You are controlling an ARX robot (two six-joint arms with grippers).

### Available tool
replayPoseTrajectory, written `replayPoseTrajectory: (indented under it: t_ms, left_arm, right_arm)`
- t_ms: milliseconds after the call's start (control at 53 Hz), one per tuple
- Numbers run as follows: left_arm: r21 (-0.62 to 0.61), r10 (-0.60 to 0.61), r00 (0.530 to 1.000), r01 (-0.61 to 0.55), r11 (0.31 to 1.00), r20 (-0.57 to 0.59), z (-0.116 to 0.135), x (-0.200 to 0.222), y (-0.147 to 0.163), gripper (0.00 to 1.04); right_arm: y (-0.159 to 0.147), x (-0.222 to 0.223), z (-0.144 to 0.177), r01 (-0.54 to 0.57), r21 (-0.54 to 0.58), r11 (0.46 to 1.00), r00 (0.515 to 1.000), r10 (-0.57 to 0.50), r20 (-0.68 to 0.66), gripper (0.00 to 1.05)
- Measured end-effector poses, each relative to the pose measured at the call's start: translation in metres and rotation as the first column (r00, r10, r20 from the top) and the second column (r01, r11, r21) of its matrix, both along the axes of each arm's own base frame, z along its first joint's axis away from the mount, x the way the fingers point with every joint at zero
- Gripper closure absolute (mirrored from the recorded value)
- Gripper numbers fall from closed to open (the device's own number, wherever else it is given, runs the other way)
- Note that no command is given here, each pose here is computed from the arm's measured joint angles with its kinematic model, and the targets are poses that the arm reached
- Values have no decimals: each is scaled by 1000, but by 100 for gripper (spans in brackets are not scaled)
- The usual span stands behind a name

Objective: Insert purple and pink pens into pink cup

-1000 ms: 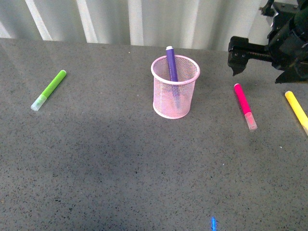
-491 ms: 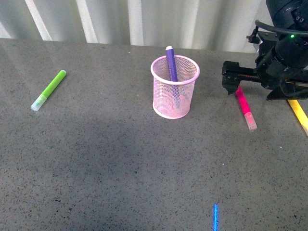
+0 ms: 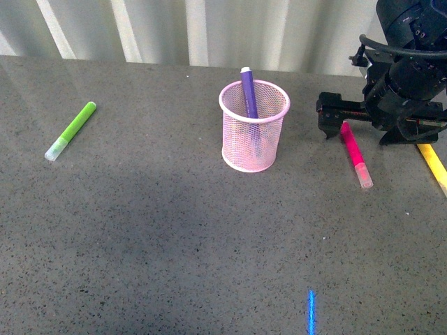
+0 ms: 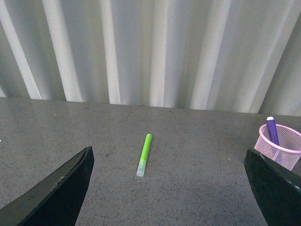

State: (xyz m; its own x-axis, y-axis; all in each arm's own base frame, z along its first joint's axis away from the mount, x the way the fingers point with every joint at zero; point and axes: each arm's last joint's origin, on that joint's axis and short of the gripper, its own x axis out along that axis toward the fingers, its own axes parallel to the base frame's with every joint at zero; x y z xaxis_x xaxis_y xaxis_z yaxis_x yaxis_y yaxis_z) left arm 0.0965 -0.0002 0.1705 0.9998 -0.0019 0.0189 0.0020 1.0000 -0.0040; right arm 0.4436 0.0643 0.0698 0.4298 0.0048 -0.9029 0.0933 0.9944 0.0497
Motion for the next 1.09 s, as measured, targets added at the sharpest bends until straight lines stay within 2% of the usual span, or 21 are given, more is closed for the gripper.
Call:
replayPoseTrajectory:
  t_ms: [283,358,528,736,887,962,1000,1057,1094]
  left_arm:
    - [0,0,1000,0,1000,0,0,0,0,7]
    - [0,0,1000,0,1000,0,0,0,0,7]
    - [0,0,1000,0,1000,0,0,0,0,7]
    - [0,0,1000,0,1000,0,0,0,0,7]
    - [0,0,1000,0,1000,0,0,0,0,7]
    - [0,0,1000,0,1000,0,0,0,0,7]
    - [0,0,1000,0,1000,0,0,0,0,7]
    - [0,0,1000,0,1000,0,0,0,0,7]
    - [0,0,1000,0,1000,0,0,0,0,7]
  right_arm:
    - [2,-3,-1,-43,29,999,999,43,-4,50]
    - [3,-4,-2,-55,53,997,998,55,0,66]
    - [3,-7,-2,-65,80,995,998,64,15,92]
    - [2,-14,-1,-83,87,993,996,79,47,94]
    - [6,-19,17,-128,8,992,967,123,223,94]
    - [11,-21,37,-164,-26,986,926,163,342,94]
    - [15,-23,56,-189,-39,981,885,188,427,94]
    - [27,-31,89,-260,-46,965,773,237,589,94]
    - [38,-40,111,-314,-59,947,679,268,683,94]
